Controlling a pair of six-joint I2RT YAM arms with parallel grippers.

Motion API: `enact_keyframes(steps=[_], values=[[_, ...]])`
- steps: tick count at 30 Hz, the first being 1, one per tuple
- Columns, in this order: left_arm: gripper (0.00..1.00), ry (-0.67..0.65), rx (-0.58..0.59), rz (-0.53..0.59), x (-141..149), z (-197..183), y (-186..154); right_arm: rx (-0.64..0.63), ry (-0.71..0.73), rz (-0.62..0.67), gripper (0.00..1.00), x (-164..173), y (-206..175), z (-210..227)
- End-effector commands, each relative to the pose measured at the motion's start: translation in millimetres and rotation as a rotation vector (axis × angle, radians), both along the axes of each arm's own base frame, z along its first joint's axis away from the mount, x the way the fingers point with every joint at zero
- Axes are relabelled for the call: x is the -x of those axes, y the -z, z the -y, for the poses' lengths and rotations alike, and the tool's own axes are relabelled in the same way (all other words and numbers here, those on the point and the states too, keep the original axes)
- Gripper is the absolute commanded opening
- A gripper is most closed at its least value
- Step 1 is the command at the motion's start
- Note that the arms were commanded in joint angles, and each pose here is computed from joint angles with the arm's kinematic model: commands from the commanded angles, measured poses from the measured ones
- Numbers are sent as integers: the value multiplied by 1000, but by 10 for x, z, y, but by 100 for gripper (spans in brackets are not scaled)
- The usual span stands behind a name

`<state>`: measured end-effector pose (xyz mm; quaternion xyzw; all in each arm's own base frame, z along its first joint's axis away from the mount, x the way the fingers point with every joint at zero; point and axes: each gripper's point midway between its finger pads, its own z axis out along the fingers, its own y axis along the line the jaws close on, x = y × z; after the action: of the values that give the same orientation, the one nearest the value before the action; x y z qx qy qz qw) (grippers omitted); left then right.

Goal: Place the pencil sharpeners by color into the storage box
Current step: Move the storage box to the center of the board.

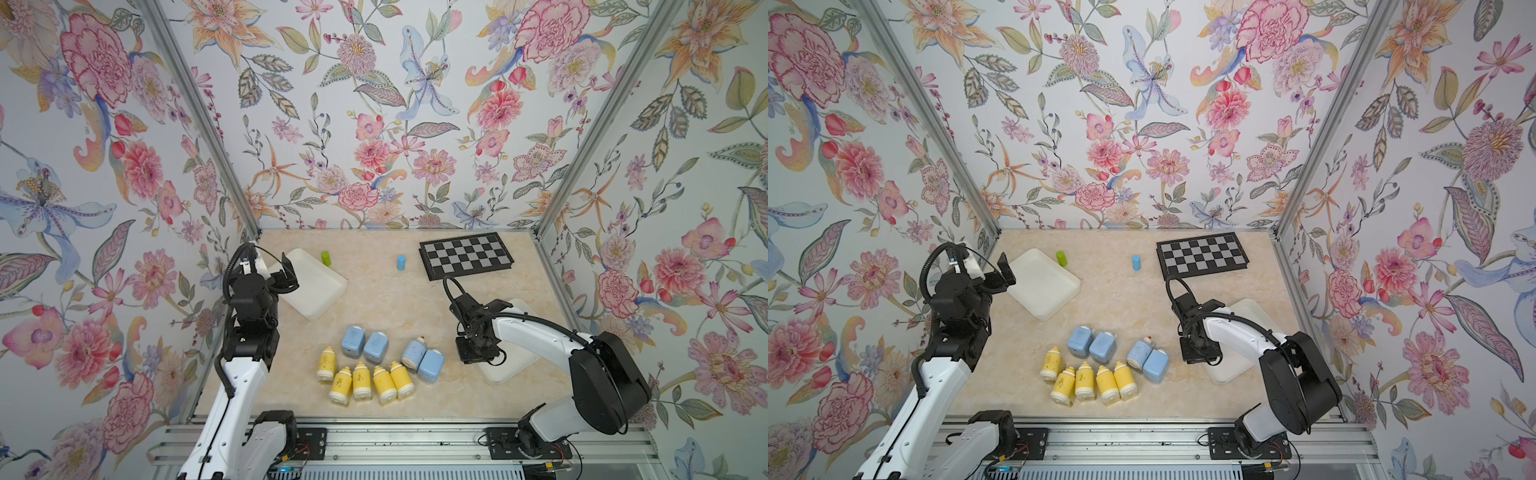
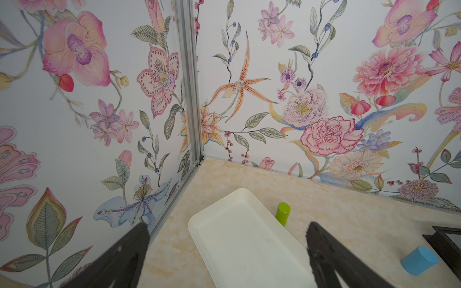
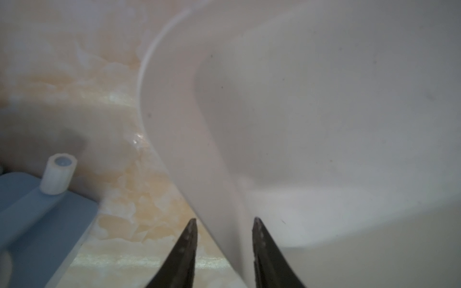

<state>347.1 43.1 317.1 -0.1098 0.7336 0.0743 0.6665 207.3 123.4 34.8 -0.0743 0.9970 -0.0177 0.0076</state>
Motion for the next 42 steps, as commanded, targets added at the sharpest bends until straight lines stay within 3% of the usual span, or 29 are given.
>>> enact_keyframes(steps=[1,4,8,22,35,42], values=[[99,-5,7,2,27,9,14,-22,5,-24,22,-41,82,-43],[99,-9,3,0,37,2,17,-32,4,-21,13,-130,94,-95],[99,-10,-1,0,41,7,16,-52,6,-25,9,-268,90,-198],[100,-17,-6,-9,23,9,41,-91,4,-19,8,-824,109,-565],[99,1,29,2,-91,48,1,-85,22,26,38,-920,-137,-573],[99,0,26,-16,-99,47,36,-50,74,48,49,-671,-634,-455]])
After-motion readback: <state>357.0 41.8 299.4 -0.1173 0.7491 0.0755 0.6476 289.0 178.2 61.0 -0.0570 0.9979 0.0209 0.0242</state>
